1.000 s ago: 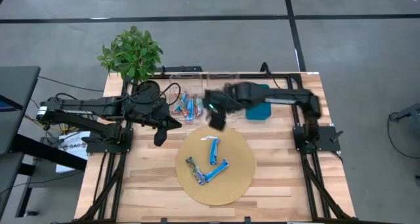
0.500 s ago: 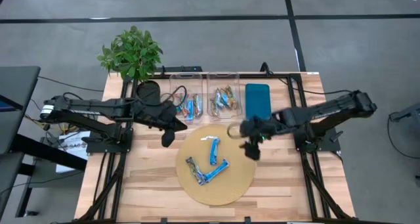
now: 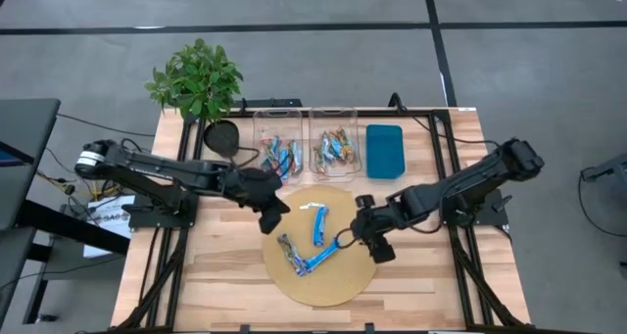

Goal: Pick and place Granola Bars by type
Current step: Put the bottom right blue granola bar into the blue bin

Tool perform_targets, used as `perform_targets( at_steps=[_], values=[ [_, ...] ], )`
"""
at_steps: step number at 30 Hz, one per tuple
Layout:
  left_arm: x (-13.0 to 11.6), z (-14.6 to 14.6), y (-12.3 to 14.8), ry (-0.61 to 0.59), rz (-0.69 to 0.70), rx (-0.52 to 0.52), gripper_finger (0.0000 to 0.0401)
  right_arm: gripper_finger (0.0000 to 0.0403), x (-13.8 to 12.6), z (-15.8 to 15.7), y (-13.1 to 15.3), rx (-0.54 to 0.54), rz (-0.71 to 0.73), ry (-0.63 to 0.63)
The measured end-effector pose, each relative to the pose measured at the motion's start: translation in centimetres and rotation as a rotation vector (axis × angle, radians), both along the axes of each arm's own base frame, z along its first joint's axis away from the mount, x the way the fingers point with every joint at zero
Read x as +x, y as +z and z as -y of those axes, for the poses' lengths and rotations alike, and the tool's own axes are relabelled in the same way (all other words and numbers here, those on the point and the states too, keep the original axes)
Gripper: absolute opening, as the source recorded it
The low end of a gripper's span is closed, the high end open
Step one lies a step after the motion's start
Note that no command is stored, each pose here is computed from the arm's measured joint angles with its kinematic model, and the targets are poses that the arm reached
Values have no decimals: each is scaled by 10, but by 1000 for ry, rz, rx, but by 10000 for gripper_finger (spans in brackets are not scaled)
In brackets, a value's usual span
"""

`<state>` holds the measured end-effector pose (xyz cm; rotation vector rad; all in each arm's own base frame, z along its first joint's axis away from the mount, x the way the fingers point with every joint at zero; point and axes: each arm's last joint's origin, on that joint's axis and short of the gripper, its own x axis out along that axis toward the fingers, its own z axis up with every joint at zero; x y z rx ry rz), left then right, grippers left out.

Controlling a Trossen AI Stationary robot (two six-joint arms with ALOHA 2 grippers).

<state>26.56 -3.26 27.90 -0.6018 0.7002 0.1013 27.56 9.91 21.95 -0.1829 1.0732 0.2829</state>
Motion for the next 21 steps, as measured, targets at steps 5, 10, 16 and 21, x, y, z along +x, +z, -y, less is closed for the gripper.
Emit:
perform_targets(
  at_steps=[5, 10, 16, 21],
  values=[
    [1, 6, -4, 64, -20, -23, 15, 205, 17, -5, -26, -68, -2, 168],
    [-1, 6, 0, 108, -6, -54, 15, 199, 37, -8, -48, -115, 0, 251],
    [0, 6, -1, 119, -15, -94, 15, 190, 58, -13, -63, -146, -27, 297],
    [1, 8, 1, 117, 1, -103, 15, 181, 73, -16, -61, -148, 4, 305]
  ],
)
